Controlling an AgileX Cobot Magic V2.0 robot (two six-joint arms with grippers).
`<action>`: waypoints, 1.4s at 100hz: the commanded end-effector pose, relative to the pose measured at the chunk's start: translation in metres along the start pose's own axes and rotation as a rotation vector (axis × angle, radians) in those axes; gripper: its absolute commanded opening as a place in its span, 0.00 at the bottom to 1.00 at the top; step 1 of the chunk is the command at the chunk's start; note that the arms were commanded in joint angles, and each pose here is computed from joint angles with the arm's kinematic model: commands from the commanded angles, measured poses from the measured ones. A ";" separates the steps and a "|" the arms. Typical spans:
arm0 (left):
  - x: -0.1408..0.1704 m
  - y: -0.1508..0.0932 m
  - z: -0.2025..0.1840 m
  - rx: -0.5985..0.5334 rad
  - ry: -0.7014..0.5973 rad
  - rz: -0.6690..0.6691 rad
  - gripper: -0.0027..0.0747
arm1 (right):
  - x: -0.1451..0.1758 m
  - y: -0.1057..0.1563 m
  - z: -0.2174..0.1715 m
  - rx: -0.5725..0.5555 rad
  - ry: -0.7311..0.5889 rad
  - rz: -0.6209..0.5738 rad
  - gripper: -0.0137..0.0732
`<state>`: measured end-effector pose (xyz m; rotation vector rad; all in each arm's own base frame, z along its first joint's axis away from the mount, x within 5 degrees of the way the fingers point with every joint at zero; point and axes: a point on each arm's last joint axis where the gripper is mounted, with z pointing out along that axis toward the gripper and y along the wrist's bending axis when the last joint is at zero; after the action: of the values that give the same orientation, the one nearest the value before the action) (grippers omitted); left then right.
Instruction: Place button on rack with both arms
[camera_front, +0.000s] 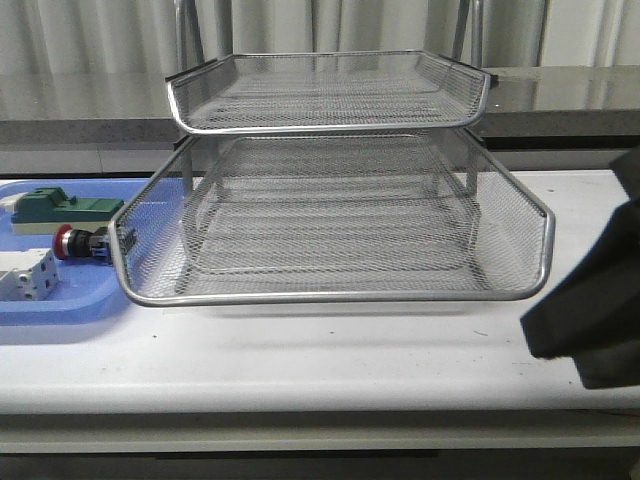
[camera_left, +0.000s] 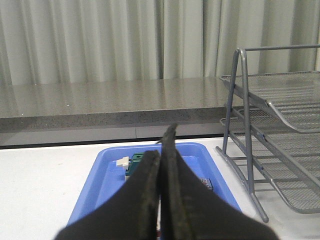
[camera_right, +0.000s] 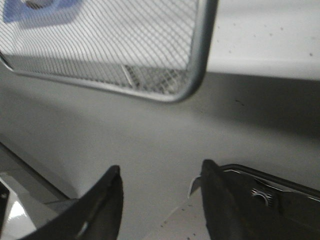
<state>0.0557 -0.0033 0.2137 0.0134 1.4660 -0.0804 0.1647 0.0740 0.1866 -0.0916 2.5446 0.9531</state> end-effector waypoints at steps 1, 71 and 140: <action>0.002 0.000 -0.002 0.007 -0.078 -0.010 0.01 | -0.004 0.008 -0.015 0.040 -0.014 -0.029 0.60; 0.002 0.000 -0.002 0.007 -0.078 -0.010 0.01 | 0.004 0.045 -0.151 0.583 -0.339 -0.228 0.60; 0.002 0.000 -0.002 0.007 -0.078 -0.010 0.01 | 0.016 0.048 -0.170 0.637 -0.456 -0.254 0.15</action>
<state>0.0557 -0.0033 0.2137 0.0134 1.4660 -0.0804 0.0757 0.0038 0.3091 -0.0015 2.3167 0.0403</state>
